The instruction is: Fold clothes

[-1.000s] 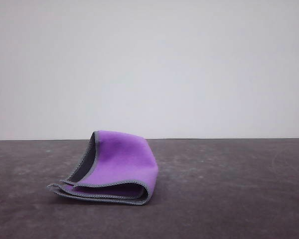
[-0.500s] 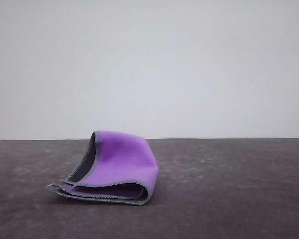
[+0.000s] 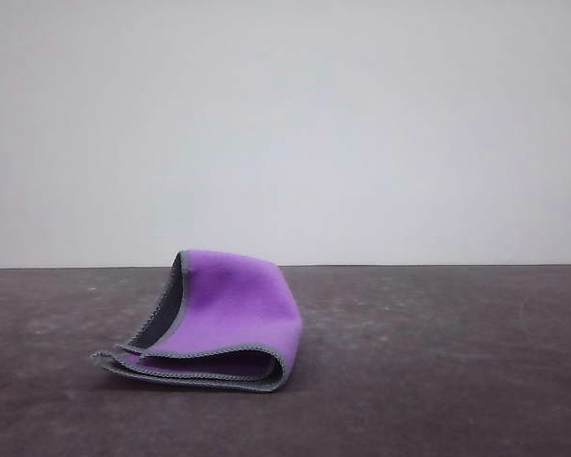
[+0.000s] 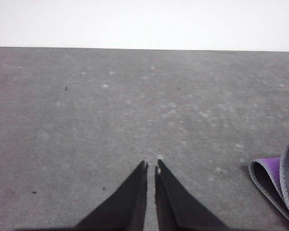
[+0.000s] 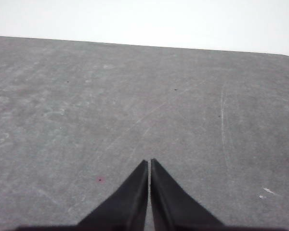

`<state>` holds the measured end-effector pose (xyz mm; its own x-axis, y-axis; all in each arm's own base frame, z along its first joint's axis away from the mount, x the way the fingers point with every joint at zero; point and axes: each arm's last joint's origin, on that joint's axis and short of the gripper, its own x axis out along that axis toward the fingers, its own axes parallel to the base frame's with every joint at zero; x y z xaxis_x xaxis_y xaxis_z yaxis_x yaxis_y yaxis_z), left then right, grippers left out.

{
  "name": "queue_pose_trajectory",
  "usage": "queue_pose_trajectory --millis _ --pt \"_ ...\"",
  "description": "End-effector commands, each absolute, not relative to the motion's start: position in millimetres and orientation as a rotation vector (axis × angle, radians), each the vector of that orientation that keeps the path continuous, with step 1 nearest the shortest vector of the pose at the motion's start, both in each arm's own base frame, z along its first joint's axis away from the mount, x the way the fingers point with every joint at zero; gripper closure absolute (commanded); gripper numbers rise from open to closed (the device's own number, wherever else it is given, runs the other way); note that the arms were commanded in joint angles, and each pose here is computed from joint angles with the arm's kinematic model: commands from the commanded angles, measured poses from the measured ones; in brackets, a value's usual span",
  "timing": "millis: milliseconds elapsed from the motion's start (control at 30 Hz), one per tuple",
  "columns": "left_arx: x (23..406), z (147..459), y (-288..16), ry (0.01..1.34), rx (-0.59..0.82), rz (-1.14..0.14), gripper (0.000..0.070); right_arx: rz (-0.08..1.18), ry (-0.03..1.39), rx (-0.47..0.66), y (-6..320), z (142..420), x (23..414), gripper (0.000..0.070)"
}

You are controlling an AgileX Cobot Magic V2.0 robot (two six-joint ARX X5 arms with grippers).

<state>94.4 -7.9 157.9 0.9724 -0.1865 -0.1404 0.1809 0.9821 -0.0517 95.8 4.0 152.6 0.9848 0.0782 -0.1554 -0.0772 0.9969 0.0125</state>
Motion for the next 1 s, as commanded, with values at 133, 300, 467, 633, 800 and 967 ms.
queue_pose_trajectory --millis 133,300,467,633,800,967 --pt "95.5 152.7 -8.0 0.150 -0.043 -0.185 0.0679 0.079 0.146 0.014 4.3 152.4 96.1 0.0696" --pt "95.5 152.7 -8.0 0.150 -0.043 -0.185 0.0679 0.079 0.146 0.014 4.3 152.4 96.1 0.0696" --pt "95.5 152.7 -8.0 0.150 -0.043 -0.185 0.0679 0.079 0.146 0.014 4.3 152.4 96.1 0.0696" --pt "95.5 152.7 -8.0 0.150 -0.043 -0.185 0.0679 0.079 0.146 0.014 4.3 152.4 96.1 0.0696" --pt "95.5 152.7 -8.0 0.150 -0.043 -0.185 0.0679 0.079 0.146 0.014 4.3 152.4 96.1 0.0696" --pt "95.5 152.7 -8.0 0.150 -0.043 -0.185 0.0679 0.079 0.146 0.014 4.3 152.4 96.1 0.0696"
